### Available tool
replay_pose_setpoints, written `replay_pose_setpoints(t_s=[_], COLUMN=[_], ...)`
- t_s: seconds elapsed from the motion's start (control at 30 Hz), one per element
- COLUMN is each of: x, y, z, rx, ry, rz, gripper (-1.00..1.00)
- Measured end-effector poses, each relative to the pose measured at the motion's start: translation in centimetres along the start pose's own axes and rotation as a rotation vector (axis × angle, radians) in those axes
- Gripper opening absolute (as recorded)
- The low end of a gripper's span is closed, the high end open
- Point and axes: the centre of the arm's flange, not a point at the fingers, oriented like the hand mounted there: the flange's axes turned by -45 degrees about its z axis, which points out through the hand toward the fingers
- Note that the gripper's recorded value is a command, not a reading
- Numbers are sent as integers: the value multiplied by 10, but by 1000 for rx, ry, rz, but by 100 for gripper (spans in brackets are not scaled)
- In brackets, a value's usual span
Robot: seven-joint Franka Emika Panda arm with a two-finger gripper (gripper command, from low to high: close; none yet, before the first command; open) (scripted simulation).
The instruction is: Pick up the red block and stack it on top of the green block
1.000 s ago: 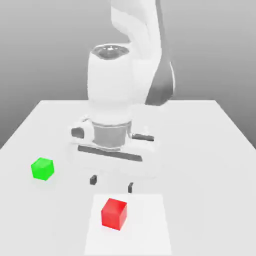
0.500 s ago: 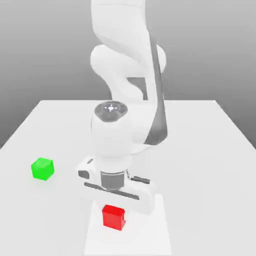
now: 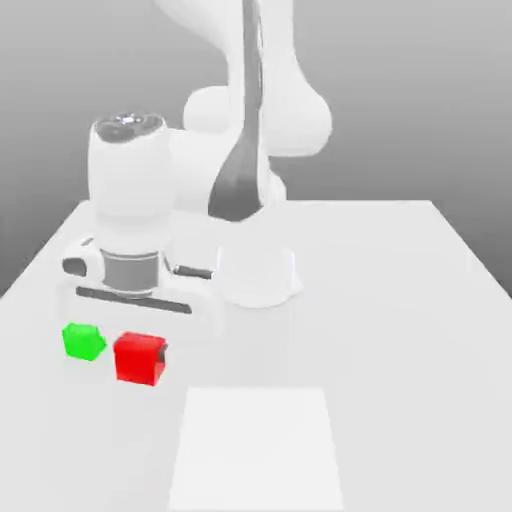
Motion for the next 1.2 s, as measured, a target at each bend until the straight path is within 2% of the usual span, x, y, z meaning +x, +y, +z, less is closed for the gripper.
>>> replay_pose_setpoints(t_s=[0.27, 0.6, 1.2], x=[-57, -140, -140], y=[76, 131, 123], z=[-8, 4, 56], rx=[4, 68, 109], ry=[-8, 11, 28], rz=[-209, -460, -478], gripper=[-100, -100, -100])
